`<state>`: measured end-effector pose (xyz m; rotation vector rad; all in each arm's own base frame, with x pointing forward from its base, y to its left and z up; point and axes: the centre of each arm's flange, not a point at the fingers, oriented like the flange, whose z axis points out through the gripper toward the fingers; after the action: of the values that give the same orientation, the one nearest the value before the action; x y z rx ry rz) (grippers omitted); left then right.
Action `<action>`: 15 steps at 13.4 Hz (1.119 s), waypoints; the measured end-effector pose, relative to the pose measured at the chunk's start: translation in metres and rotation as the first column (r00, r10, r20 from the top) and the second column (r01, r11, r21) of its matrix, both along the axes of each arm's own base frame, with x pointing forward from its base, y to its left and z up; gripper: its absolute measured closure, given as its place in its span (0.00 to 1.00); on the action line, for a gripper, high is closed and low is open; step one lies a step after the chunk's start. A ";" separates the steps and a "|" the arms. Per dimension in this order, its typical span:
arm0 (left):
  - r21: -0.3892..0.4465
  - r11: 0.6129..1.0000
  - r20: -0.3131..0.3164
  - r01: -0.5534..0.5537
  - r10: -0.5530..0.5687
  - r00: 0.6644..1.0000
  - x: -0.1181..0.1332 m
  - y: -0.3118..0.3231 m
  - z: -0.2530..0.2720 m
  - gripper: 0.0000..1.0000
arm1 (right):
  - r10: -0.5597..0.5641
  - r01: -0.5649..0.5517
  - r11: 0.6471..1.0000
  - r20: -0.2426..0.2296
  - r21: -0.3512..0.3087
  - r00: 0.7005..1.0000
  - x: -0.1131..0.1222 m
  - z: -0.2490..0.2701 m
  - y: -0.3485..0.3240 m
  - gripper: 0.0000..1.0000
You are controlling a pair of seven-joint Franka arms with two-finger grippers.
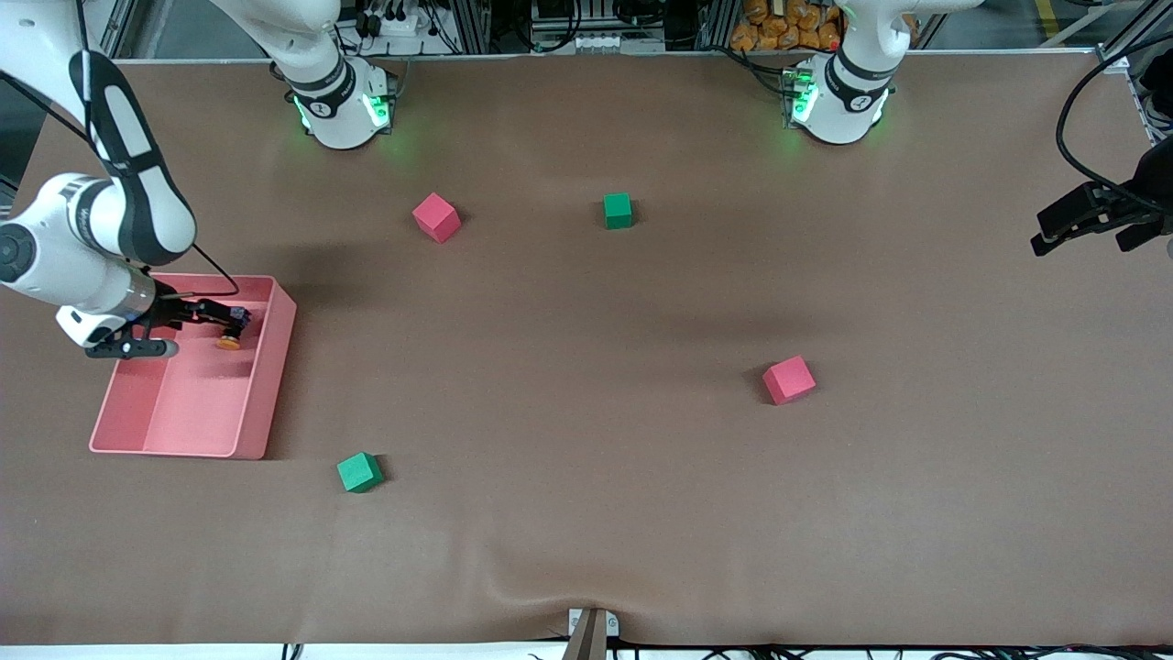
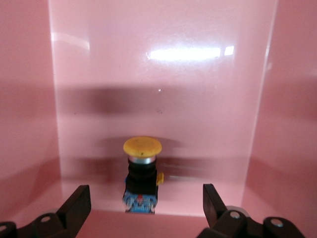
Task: Place and upright button with both arms
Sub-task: 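Lower the right gripper into the tray and grasp the yellow button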
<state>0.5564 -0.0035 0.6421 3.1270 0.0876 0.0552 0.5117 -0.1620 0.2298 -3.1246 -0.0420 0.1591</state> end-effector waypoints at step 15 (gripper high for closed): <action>0.000 1.000 0.001 -0.004 0.004 1.000 0.000 0.002 0.000 0.00 | -0.034 0.035 0.999 -0.024 0.013 0.999 -0.009 -0.042 -0.015 0.00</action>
<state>0.5567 -0.0015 0.6423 3.1269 0.0933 0.0560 0.5026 -0.1772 0.1875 -3.1078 0.0111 0.1939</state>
